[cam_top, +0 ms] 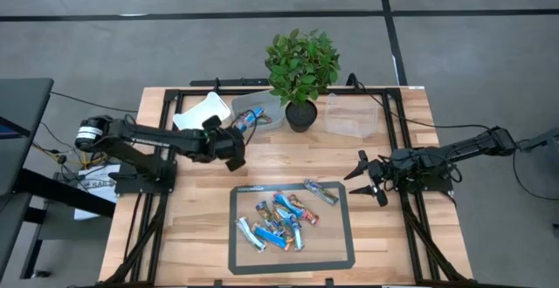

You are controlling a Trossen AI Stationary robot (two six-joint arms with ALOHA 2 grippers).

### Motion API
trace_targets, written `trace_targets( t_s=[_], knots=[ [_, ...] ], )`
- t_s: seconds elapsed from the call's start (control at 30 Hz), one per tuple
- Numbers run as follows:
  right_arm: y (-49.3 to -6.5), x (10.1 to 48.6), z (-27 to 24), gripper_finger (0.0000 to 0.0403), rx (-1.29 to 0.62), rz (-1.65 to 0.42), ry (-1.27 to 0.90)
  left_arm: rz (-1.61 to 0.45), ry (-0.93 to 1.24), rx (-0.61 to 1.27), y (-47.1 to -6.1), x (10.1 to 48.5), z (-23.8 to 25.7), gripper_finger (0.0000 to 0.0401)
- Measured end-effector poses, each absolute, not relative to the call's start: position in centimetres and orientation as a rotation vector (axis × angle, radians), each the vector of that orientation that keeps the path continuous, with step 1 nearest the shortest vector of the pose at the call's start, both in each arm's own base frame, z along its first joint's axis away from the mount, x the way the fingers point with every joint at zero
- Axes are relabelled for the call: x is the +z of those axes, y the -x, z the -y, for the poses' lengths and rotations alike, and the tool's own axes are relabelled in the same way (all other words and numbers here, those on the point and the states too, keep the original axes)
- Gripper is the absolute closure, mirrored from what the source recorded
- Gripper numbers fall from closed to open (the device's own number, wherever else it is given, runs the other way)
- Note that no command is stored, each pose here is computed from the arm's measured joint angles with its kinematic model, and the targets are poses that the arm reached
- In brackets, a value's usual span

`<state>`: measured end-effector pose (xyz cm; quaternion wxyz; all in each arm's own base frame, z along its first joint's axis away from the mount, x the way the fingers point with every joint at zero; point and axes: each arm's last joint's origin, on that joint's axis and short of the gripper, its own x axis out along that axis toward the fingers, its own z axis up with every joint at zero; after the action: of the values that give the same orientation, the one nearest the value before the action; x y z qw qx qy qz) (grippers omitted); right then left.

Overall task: Pick and place Granola Bars by type
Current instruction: Put the yellow granola bar into the white bin

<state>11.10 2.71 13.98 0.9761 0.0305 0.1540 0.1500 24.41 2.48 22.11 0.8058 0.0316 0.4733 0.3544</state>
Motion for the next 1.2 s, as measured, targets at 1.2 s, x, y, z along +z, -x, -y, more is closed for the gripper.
trace_targets(
  t_s=[1.2],
  knots=[
    [-11.1,14.0,-2.7,0.0182,0.303,-0.31,-0.062,-1.227,0.134,1.155,-17.8,21.0,-12.7,0.0343]
  ],
)
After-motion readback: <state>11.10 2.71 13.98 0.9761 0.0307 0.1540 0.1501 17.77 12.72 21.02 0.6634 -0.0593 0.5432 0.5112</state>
